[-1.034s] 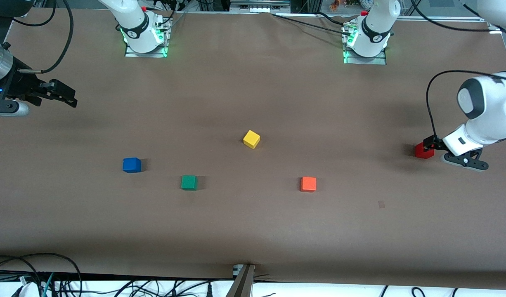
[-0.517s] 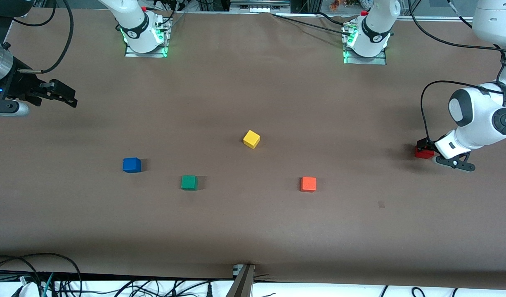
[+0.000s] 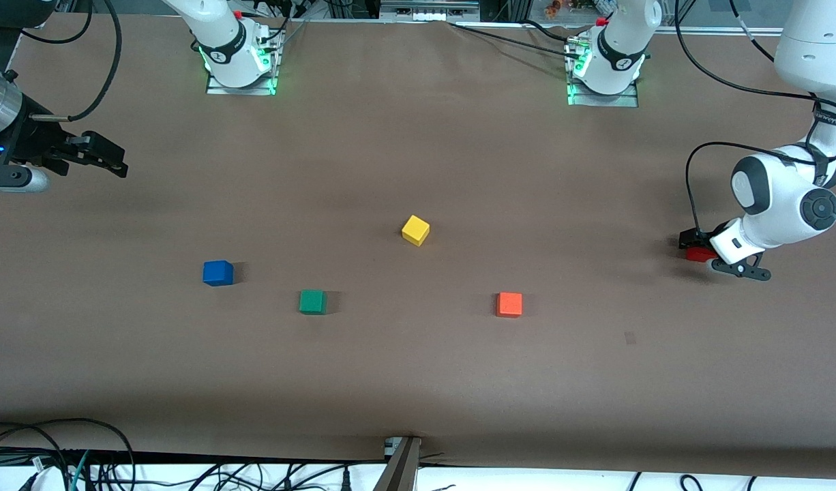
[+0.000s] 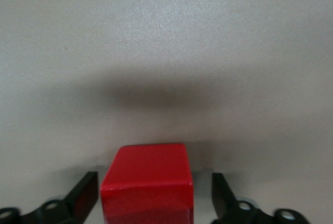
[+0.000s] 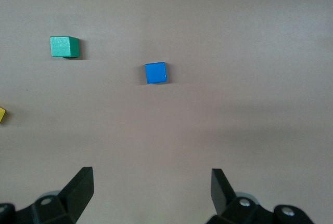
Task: Pass red block to right arm, stack on blue
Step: 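Move the left gripper down over the red cube and close it, then lift the red cube with the left gripper and carry it to mid-table, then hold the red cube with the left gripper while the right gripper approaches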
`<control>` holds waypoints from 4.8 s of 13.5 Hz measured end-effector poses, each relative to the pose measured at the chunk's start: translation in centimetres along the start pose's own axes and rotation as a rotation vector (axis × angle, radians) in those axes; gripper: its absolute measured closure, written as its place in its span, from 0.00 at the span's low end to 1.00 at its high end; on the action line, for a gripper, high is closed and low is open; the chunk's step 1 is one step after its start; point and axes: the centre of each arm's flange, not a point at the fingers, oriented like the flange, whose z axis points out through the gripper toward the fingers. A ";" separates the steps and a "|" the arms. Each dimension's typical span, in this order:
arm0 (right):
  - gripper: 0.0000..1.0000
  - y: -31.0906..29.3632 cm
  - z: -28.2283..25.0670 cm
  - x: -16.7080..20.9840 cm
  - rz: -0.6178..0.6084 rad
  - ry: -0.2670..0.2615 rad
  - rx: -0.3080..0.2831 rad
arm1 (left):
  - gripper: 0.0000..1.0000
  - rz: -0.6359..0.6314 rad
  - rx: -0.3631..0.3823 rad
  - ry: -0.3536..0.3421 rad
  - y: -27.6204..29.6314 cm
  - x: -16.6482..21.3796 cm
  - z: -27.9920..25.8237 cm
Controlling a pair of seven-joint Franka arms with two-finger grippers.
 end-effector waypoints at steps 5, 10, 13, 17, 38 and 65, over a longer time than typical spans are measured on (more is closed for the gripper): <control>0.00 -0.1 0.0 0.0 -0.001 0.000 0.000 | 0.44 0.001 0.000 0.001 0.0 0.1 -0.1; 0.00 -0.1 0.0 0.0 -0.001 0.000 0.000 | 0.44 0.062 -0.057 -0.075 1.9 4.3 -7.6; 0.00 -0.1 0.0 0.0 -0.002 0.000 0.000 | 0.44 0.142 -0.085 -0.085 5.4 8.1 -16.4; 0.00 -0.1 0.0 0.0 -0.002 0.000 0.000 | 0.44 0.290 -0.216 0.016 13.0 11.5 -21.6; 0.00 -0.1 0.0 0.0 -0.002 0.001 0.000 | 0.44 1.064 -0.937 0.913 48.7 15.7 -23.4; 0.00 -4.7 10.0 5.6 -0.034 -0.217 0.672 | 0.44 1.152 -0.898 1.255 54.0 14.6 -17.1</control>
